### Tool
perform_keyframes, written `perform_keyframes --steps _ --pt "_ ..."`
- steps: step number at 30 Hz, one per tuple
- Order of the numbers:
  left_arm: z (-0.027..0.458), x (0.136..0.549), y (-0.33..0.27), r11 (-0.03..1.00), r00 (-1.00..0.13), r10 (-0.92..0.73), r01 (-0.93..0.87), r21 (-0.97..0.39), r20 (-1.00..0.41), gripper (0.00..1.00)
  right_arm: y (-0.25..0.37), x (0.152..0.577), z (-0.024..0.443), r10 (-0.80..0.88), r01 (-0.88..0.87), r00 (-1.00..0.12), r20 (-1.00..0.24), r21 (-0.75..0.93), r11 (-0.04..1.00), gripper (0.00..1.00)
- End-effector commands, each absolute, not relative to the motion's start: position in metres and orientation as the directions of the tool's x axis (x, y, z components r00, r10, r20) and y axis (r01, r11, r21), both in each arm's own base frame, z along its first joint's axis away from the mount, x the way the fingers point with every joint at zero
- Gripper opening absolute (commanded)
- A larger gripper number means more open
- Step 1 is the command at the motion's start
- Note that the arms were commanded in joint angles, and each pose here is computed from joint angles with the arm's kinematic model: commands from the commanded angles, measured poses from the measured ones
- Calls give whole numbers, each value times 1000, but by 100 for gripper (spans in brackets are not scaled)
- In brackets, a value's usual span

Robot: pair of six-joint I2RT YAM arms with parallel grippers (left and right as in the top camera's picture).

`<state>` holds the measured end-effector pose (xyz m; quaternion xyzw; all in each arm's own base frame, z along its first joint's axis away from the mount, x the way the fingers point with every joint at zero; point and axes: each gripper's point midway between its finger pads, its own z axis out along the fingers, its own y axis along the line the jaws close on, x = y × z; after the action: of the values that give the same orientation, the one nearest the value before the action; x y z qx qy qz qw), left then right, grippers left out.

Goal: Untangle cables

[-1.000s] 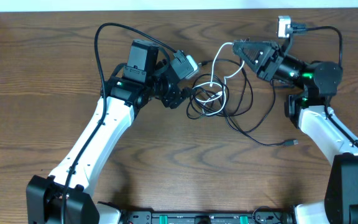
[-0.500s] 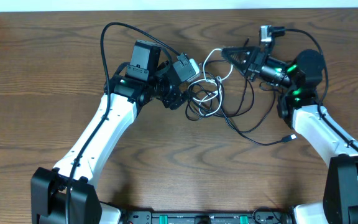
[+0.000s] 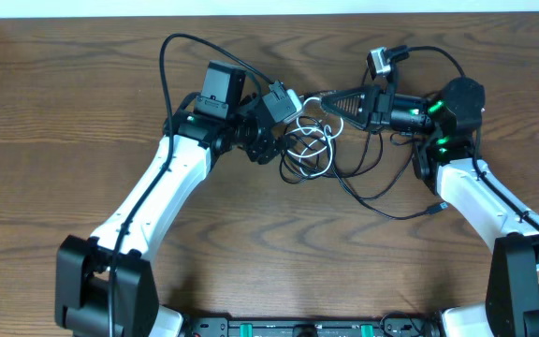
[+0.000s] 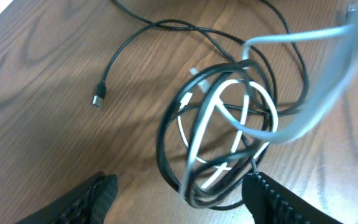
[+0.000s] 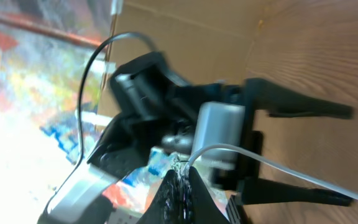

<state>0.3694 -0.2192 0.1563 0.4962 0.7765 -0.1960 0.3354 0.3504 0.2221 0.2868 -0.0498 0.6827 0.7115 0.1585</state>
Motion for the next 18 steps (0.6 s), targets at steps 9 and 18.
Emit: perform_keyframes --steps 9,18 --pt "121 425 -220 447 -199 681 875 185 -704 60 224 330 308 74 -374 -926 -369 926 -61 1" --pt "143 464 -230 638 -295 474 764 93 -830 57 225 329 308 69 -381 -924 -377 922 -62 1"
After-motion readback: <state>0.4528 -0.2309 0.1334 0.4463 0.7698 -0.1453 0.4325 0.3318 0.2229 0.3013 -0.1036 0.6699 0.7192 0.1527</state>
